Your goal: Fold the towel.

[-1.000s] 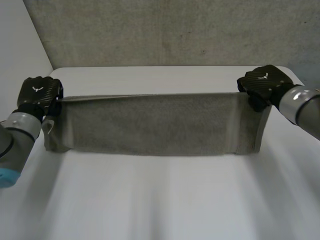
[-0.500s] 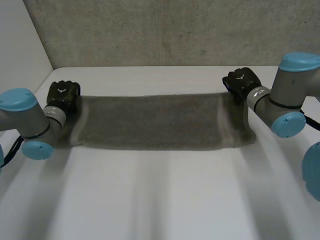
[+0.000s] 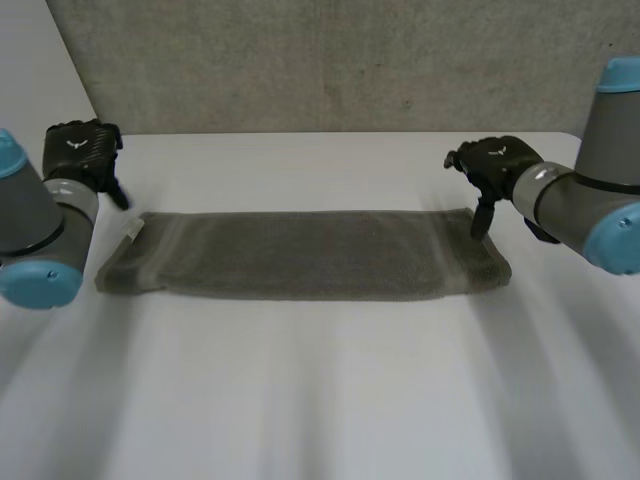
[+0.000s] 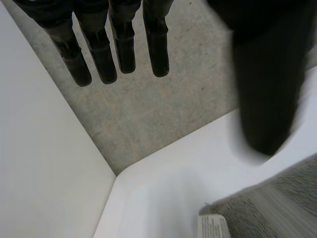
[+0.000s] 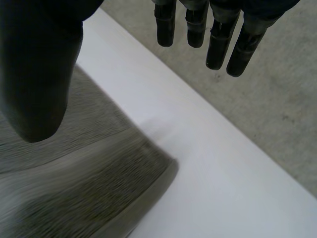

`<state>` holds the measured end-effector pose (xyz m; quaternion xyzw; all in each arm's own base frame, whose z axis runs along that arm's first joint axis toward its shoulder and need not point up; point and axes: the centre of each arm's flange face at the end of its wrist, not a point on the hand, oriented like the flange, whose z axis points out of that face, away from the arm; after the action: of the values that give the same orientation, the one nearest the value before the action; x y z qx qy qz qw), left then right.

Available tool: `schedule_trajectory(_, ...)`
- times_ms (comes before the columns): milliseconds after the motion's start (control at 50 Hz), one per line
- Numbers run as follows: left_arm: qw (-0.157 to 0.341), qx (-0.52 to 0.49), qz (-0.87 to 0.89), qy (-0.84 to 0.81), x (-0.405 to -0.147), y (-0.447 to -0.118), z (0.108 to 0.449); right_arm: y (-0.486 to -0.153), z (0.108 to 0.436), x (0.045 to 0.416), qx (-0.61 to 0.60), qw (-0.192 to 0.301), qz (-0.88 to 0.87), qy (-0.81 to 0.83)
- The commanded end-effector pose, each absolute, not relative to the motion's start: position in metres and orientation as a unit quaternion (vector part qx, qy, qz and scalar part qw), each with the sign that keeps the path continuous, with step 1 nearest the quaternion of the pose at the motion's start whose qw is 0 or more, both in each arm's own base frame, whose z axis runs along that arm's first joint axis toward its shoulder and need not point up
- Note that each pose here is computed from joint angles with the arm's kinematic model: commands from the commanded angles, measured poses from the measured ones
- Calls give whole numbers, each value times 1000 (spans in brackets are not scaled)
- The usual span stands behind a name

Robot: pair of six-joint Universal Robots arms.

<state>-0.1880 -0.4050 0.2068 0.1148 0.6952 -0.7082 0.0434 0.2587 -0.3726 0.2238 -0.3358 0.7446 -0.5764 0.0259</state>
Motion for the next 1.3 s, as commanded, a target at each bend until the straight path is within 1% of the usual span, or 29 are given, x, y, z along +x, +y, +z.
schedule_trajectory(20,36,117,-696,708,-184,-364,203,-345,209,242,-335,26,-542,770)
schedule_trajectory(60,26,107,-695,710,-182,-354,193,-341,193,235,-335,24,-525,782)
schedule_trajectory(80,26,107,-695,710,-182,-354,193,-341,193,235,-335,24,-525,782)
schedule_trajectory(120,18,99,-698,709,-181,-349,183,-340,178,230,-338,16,-517,787)
schedule_trajectory(140,18,99,-698,709,-181,-349,183,-340,178,230,-338,16,-517,787)
schedule_trajectory(160,18,99,-703,704,-181,-349,180,-341,171,228,-340,12,-516,786)
schedule_trajectory(180,19,99,-706,701,-181,-351,176,-343,164,226,-341,8,-519,784)
schedule_trajectory(260,21,99,-712,695,-182,-355,170,-348,154,224,-342,1,-532,774)
schedule_trajectory(400,20,104,-689,717,-183,-367,133,-356,131,225,-343,-2,-537,771)
schedule_trajectory(520,25,111,-677,727,-184,-374,114,-358,125,225,-344,-2,-533,773)
schedule_trajectory(660,58,146,-668,727,-186,-384,97,-356,122,225,-345,-1,-529,776)
schedule_trajectory(760,69,159,-662,729,-185,-387,89,-356,119,225,-344,-2,-532,774)
schedule_trajectory(820,73,160,-662,729,-185,-387,89,-357,114,224,-344,-1,-529,776)
schedule_trajectory(960,73,160,-661,730,-185,-385,90,-358,114,225,-344,-2,-533,773)
schedule_trajectory(1080,70,152,-670,724,-184,-381,105,-363,117,219,-336,-9,-536,774)
schedule_trajectory(1180,70,151,-676,718,-183,-374,117,-368,124,205,-324,-20,-536,779)
schedule_trajectory(1220,70,150,-679,715,-182,-368,125,-370,135,192,-325,-37,-537,777)
schedule_trajectory(1240,70,150,-679,715,-182,-368,125,-370,135,192,-325,-37,-537,777)
schedule_trajectory(1280,70,149,-682,713,-181,-362,131,-377,143,170,-327,-71,-535,776)
schedule_trajectory(1300,70,149,-682,713,-181,-362,131,-377,143,170,-327,-71,-535,776)
